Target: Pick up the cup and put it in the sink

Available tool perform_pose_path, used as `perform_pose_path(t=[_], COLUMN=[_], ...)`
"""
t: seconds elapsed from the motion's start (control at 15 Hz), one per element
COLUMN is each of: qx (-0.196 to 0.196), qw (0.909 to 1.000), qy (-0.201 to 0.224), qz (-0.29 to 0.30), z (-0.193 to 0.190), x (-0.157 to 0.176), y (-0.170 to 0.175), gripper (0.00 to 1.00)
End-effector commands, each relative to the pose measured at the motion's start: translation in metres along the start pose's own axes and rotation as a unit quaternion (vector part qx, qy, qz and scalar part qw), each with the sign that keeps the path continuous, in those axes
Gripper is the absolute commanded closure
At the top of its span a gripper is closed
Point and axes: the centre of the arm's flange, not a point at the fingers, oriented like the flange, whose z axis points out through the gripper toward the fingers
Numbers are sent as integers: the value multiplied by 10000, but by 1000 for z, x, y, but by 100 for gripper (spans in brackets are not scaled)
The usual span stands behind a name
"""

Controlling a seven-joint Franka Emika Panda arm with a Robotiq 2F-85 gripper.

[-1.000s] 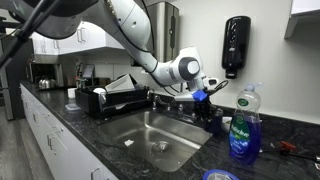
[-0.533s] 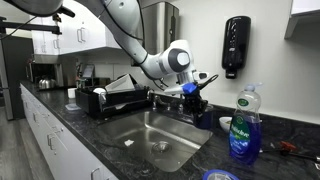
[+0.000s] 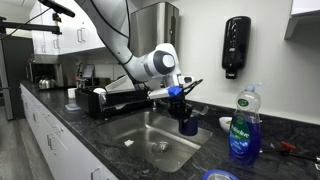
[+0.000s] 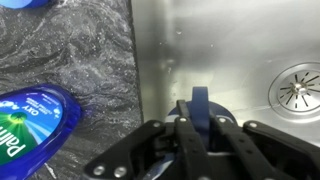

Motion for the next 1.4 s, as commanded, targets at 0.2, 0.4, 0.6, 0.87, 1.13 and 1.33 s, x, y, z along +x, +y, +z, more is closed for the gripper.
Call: perform_pose_path(t=[0.2,0.4,0.6,0.87,1.13,1.33], qx=[86,174,223,197,137,102], qw=[9984,9973,9957,9935,9927,9926], qy=[151,141,133,144,131,179], qz=[-531,-696,-884,-1108,-1187,-1196], z=[7,22,33,50,67,77], x=[-48,-46,-41,-36,-23,-10], y=[-37,-51,-63,-77,-88,-96], gripper=[96,96,96,96,96,96])
